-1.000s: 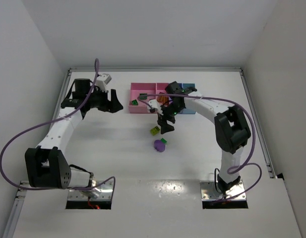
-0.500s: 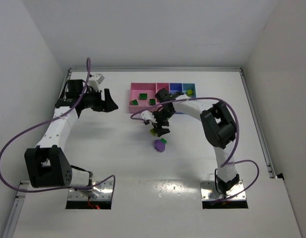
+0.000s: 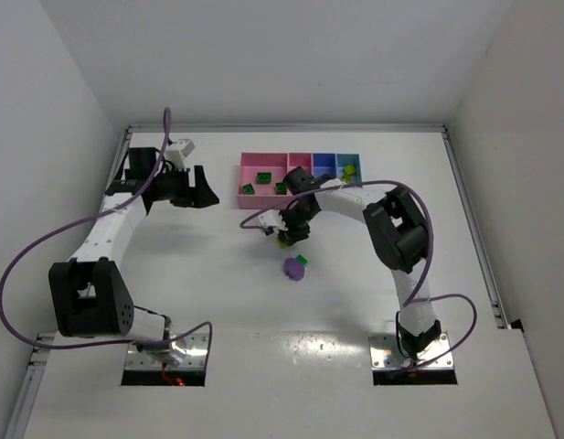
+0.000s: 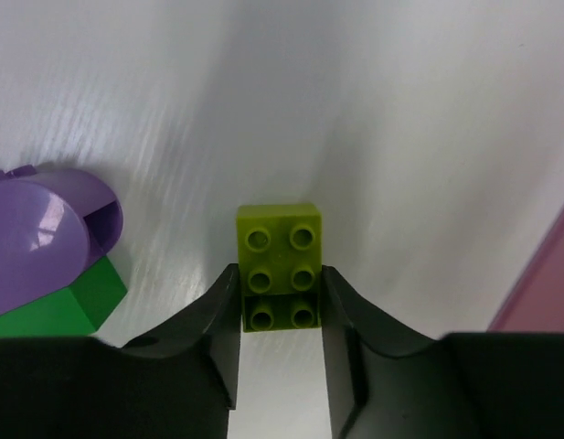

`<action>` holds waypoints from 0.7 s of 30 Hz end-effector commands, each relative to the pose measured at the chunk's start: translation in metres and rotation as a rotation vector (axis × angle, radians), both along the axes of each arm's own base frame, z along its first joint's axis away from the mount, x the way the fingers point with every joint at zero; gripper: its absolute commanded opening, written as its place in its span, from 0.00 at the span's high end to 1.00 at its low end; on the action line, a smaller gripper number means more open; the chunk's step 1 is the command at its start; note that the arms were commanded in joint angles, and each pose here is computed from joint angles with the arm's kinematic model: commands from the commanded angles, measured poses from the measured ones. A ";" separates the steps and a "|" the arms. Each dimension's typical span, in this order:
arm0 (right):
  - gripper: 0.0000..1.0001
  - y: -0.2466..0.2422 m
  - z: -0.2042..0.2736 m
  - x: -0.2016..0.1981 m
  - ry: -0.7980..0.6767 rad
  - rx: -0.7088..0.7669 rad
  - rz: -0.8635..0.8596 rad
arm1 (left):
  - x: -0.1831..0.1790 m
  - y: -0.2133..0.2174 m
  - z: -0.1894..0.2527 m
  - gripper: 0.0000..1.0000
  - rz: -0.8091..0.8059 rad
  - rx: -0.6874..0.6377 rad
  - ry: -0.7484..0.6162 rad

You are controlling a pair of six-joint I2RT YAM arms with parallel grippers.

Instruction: Sort the legos into containers by color

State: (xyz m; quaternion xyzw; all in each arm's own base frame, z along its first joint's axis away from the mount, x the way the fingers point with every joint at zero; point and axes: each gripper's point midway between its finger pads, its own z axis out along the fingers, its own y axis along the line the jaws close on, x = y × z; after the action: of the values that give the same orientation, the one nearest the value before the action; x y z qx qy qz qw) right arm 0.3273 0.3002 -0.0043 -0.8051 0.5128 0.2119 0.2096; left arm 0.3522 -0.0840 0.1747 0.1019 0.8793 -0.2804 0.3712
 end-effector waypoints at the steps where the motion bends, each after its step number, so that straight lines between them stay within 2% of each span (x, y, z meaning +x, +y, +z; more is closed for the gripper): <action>1: 0.70 0.005 0.003 0.004 -0.048 0.021 0.024 | 0.009 0.001 0.014 0.23 -0.009 -0.016 -0.043; 5: 0.86 -0.002 0.016 0.000 -0.033 0.021 0.016 | 0.012 0.000 0.015 0.23 -0.022 -0.019 -0.048; 7: 0.89 -0.002 0.034 0.000 -0.009 0.048 -0.017 | 0.014 -0.001 0.013 0.23 -0.030 -0.027 -0.039; 9: 0.90 -0.007 0.072 0.014 -0.007 0.121 -0.102 | 0.016 -0.002 0.013 0.23 -0.036 -0.034 -0.036; 12: 0.90 -0.018 0.136 0.032 0.070 0.255 -0.334 | 0.019 -0.005 0.014 0.23 -0.053 -0.049 -0.050; 15: 0.90 -0.042 0.182 0.065 0.017 0.361 -0.524 | 0.021 -0.017 0.017 0.23 -0.076 -0.044 -0.069; 18: 0.89 -0.068 0.191 0.088 0.028 0.375 -0.707 | 0.025 -0.032 0.016 0.24 -0.103 -0.020 -0.079; 21: 0.89 -0.114 0.171 0.122 0.108 0.354 -0.978 | 0.035 -0.044 0.026 0.24 -0.107 0.024 -0.123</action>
State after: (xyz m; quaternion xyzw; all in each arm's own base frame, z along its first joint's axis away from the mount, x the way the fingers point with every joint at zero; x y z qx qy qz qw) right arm 0.4277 0.2101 0.1810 -0.5365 0.7127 0.1971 0.4067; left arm 0.3669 -0.1114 0.1738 0.1385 0.8712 -0.2989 0.3640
